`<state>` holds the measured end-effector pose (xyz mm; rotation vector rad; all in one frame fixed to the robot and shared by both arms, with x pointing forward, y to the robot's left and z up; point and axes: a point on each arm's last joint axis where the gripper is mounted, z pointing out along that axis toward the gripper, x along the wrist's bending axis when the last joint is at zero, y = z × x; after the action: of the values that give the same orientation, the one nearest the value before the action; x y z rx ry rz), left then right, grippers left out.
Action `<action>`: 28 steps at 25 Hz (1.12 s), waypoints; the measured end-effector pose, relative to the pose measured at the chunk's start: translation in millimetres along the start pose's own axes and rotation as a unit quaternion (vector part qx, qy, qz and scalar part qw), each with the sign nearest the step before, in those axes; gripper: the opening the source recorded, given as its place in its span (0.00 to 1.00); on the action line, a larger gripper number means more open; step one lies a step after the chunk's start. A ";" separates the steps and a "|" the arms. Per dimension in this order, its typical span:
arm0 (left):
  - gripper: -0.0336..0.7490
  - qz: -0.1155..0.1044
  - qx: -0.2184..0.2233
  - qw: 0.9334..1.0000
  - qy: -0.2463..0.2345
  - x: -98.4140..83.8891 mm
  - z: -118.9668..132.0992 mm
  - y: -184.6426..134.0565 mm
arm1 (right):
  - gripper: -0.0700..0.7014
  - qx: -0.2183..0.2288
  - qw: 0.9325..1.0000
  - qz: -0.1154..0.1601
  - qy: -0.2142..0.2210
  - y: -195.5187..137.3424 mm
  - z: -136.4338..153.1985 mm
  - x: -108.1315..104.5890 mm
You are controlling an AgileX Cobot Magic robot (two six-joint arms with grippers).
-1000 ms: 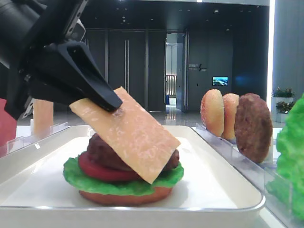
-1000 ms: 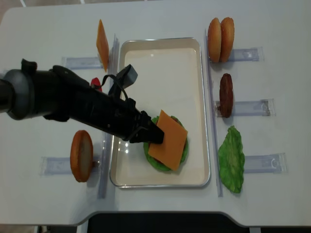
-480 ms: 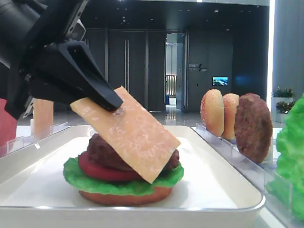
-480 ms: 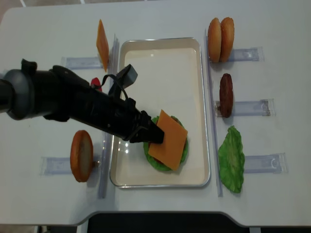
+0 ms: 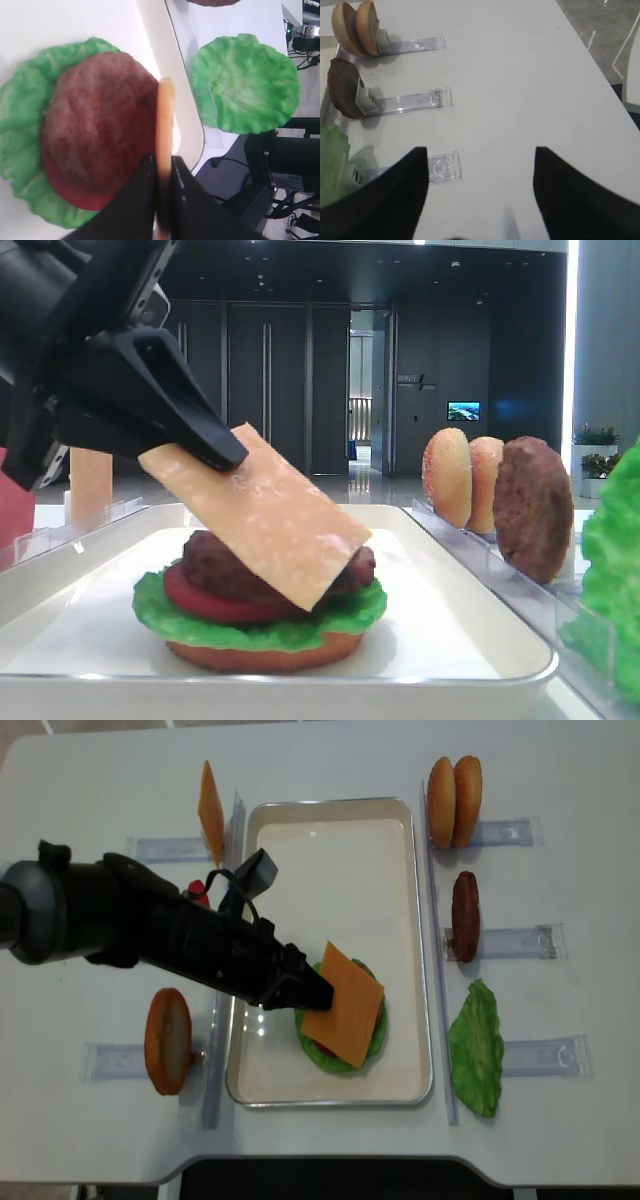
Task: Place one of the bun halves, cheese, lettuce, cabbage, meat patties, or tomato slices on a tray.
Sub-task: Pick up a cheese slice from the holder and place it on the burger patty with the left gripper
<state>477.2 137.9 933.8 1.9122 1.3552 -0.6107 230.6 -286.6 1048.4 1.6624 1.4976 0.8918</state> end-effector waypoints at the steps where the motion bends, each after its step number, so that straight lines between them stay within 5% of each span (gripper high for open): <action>1: 0.08 -0.001 -0.001 1.000 0.000 0.7 -0.7 0.3 | 0.65 0.000 1.000 0.000 0.000 0.0 0.0 0.0; 20: 0.13 -0.008 -0.013 1.000 0.012 8.8 -6.9 3.6 | 0.65 0.000 1.000 0.000 0.000 0.0 0.0 0.0; 23: 0.27 -0.008 -0.015 1.000 0.016 9.6 -6.9 4.0 | 0.65 0.000 1.000 0.000 0.000 0.0 0.0 0.0; 28: 0.70 -0.005 -0.013 1.000 0.019 10.0 -6.9 3.6 | 0.65 0.000 1.000 0.000 0.000 0.0 0.0 0.0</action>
<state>483.8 148.6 932.0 1.9068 1.3899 -0.5620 230.6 -286.6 1048.4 1.6624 1.4976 0.8918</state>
